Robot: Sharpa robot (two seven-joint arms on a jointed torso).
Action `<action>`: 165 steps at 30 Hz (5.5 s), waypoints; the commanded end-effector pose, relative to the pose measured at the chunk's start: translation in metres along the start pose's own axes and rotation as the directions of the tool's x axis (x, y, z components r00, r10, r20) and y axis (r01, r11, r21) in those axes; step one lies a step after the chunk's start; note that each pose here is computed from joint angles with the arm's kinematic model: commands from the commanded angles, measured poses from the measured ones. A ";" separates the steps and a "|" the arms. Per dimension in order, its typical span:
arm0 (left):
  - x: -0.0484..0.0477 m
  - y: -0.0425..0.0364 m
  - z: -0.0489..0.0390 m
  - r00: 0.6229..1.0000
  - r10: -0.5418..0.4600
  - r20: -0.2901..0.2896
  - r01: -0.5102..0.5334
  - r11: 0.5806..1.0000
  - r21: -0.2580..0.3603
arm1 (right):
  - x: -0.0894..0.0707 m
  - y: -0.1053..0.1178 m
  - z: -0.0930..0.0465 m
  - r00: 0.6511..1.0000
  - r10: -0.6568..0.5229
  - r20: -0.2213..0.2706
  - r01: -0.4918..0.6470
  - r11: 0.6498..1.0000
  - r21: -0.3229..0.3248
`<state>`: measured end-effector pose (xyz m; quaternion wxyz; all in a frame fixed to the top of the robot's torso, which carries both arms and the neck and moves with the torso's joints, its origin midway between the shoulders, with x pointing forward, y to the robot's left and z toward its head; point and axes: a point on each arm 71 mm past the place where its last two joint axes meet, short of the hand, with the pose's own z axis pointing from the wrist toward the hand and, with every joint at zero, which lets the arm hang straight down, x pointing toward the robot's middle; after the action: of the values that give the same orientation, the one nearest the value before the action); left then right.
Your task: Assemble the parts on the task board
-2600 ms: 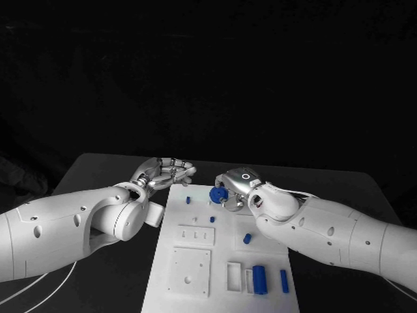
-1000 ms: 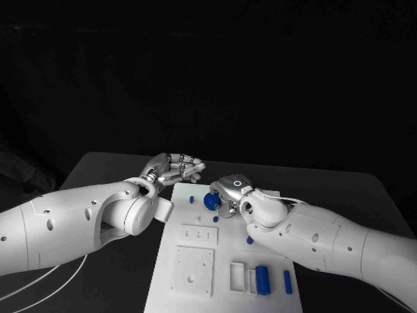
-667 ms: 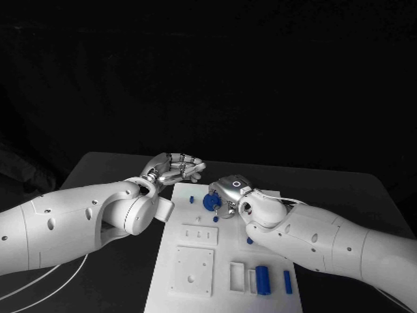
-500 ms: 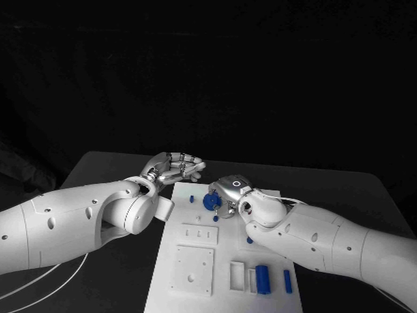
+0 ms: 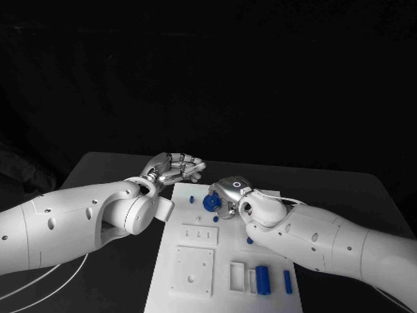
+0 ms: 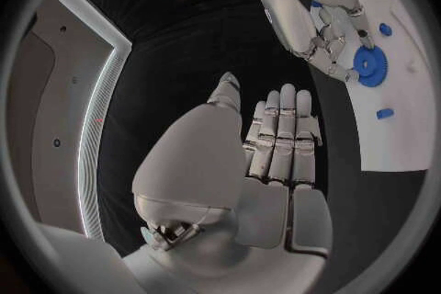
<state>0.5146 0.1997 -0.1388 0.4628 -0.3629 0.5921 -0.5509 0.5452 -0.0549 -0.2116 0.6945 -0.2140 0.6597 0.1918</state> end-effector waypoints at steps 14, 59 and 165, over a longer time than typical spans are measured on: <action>-0.0005 -0.0019 -0.0002 1.000 0.003 -0.001 -0.003 1.000 0.011 | 0.009 -0.018 -0.007 0.995 0.043 -0.094 -0.039 0.998 0.042; -0.0192 0.0036 0.0007 1.000 0.003 0.014 -0.003 0.999 0.032 | -0.010 -0.183 -0.102 0.903 0.423 0.070 -0.429 0.891 0.150; -0.0105 0.0106 -0.0033 1.000 -0.008 -0.017 0.008 1.000 -0.003 | 0.042 -0.145 -0.072 0.914 0.405 -0.008 -0.396 0.896 0.201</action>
<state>0.5164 0.2146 -0.1490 0.4592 -0.3676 0.5944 -0.5483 0.5675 -0.2162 -0.2502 0.6336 -0.0031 0.7245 0.2713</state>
